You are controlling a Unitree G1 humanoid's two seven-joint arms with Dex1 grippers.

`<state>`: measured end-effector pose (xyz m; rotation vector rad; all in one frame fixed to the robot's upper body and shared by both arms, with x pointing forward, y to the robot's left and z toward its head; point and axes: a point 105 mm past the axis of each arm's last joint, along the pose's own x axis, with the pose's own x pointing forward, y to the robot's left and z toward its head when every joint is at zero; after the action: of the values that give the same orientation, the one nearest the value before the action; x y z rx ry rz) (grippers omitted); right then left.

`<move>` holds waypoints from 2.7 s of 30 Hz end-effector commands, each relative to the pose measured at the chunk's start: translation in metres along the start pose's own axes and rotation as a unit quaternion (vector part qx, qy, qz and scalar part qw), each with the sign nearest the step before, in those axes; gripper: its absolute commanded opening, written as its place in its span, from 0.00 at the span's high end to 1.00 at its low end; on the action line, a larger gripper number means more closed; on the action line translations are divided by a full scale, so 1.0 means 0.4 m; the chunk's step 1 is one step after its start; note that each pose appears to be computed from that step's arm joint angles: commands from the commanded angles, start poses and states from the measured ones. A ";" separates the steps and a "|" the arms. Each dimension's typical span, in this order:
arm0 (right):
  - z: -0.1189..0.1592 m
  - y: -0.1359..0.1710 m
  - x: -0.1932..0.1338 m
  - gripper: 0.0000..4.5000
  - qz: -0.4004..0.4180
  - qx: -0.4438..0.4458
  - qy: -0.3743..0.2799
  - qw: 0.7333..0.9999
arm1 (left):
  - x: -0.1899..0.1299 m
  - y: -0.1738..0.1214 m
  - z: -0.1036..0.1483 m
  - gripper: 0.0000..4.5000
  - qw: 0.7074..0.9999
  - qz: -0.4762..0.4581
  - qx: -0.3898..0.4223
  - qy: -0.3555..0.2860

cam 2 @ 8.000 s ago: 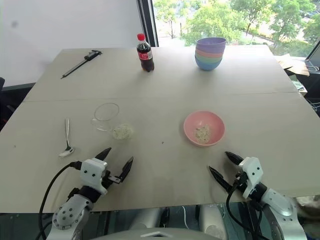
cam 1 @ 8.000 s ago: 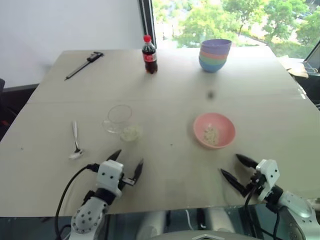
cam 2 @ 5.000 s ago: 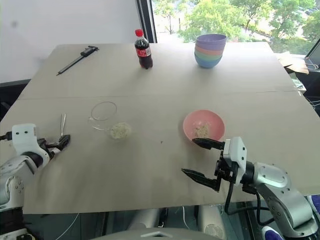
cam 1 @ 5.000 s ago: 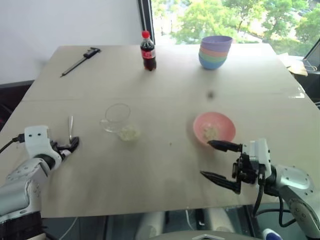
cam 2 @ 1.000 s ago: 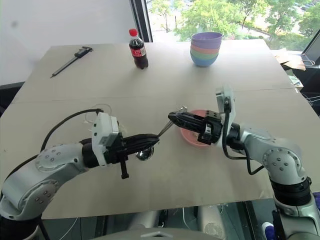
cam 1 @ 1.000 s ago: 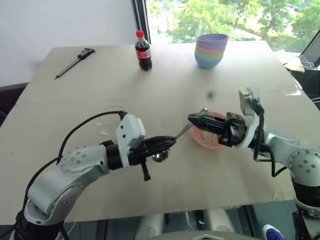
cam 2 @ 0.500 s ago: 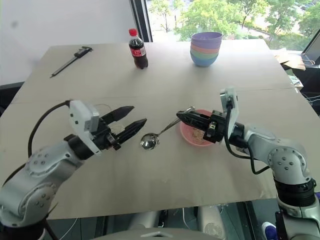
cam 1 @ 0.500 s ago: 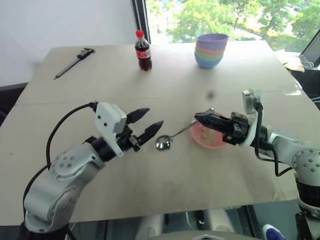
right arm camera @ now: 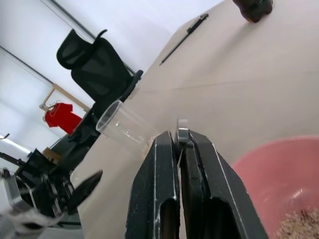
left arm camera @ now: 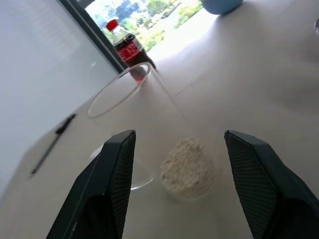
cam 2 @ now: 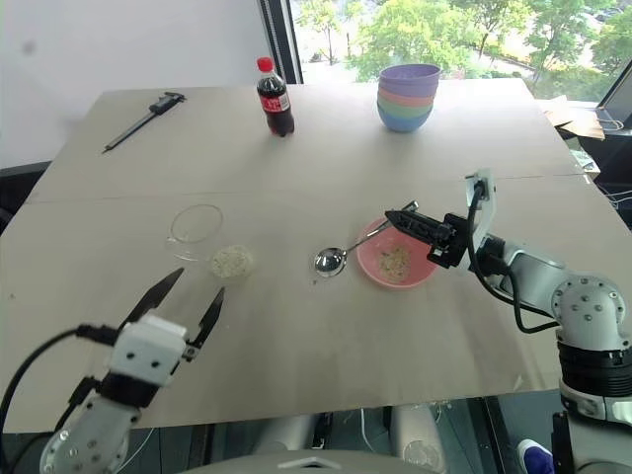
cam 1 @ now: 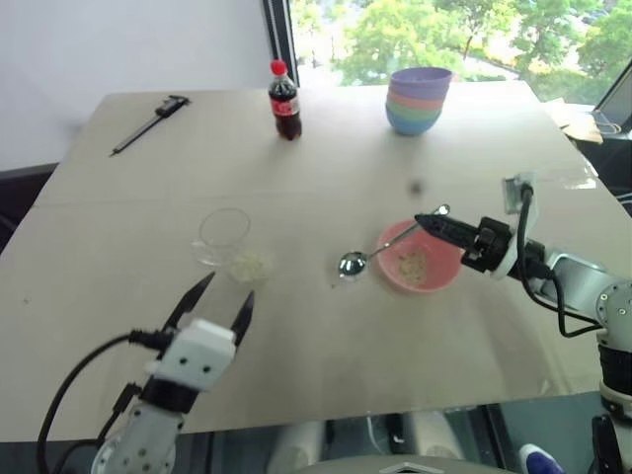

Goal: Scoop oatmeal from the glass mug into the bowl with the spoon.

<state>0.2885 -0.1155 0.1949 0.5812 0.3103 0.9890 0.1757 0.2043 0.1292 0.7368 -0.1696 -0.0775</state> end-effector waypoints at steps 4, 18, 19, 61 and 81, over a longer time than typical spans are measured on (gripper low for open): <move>0.020 0.024 0.000 1.00 -0.001 0.017 0.013 1.000 | -0.029 0.123 -0.106 0.35 0.988 0.142 0.003 0.065; 0.028 0.008 0.001 1.00 -0.024 0.007 -0.003 1.000 | 0.100 0.126 -0.163 0.35 0.974 0.045 -0.220 0.036; 0.028 0.007 -0.001 1.00 -0.025 0.006 -0.005 1.000 | 0.106 0.129 -0.163 0.35 0.974 0.041 -0.220 0.034; 0.211 0.183 0.128 1.00 0.064 -0.123 -0.083 0.987 | 0.370 0.037 -0.038 1.00 0.954 -0.127 -0.268 -0.039; 0.067 0.154 0.249 1.00 0.055 -0.389 0.069 0.917 | 0.475 -0.037 0.069 1.00 0.938 -0.220 -0.257 -0.078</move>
<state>0.3149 -0.0210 0.2411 -0.1147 0.0822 1.1389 0.3558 0.1552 0.1558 0.2139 -0.1040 -0.5730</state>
